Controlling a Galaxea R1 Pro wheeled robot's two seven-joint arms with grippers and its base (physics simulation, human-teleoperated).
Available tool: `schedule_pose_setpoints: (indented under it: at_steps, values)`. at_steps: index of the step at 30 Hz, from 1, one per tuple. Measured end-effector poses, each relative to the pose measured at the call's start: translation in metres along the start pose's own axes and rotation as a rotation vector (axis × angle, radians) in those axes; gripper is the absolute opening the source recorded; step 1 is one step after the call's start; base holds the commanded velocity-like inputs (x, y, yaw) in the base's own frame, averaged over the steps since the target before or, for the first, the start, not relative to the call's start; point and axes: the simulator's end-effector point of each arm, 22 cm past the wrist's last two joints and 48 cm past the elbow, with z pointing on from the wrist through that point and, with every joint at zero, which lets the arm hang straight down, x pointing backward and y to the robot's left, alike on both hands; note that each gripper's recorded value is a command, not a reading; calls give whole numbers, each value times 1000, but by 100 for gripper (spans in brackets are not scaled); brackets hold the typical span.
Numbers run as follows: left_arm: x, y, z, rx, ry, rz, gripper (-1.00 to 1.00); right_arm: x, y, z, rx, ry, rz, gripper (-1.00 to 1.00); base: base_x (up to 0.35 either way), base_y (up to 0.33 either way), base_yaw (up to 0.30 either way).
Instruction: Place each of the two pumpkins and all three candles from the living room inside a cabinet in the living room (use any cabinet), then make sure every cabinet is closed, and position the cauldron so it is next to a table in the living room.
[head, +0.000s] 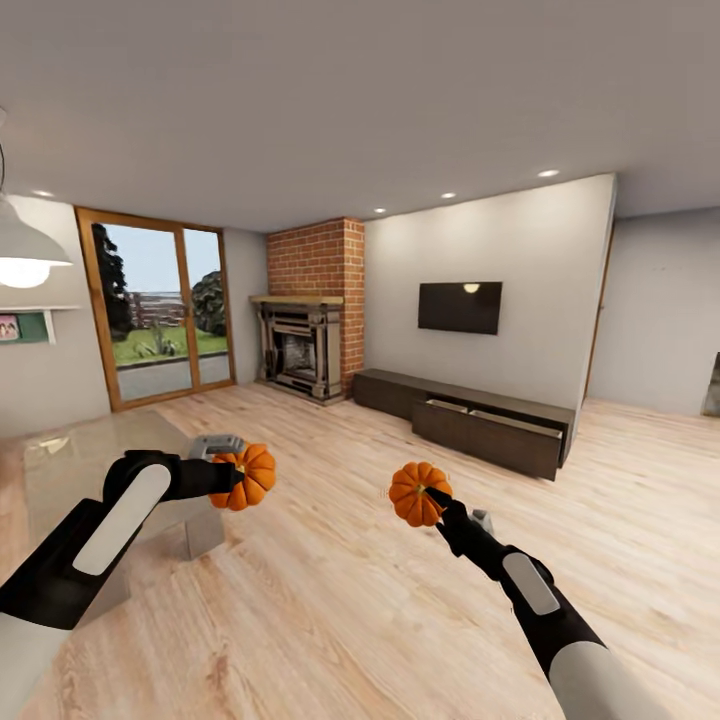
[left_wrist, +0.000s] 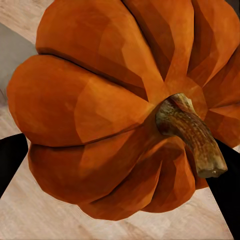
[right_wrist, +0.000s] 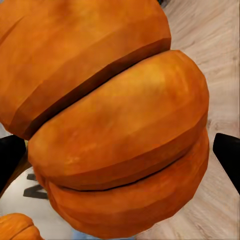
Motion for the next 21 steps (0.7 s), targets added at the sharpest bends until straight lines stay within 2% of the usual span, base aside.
schedule_pose_setpoints:
  at_steps: [6, 21]
  values:
    - [-9, -1, -6, 0, -2, 0, -100, -25, 5, -8, -1, -56, 49, -100, 0, 0, -283]
    - [-30, -2, -21, 0, -7, 1, -100, -32, 26, -13, -1, -63, 55, -100, 0, 0, -283]
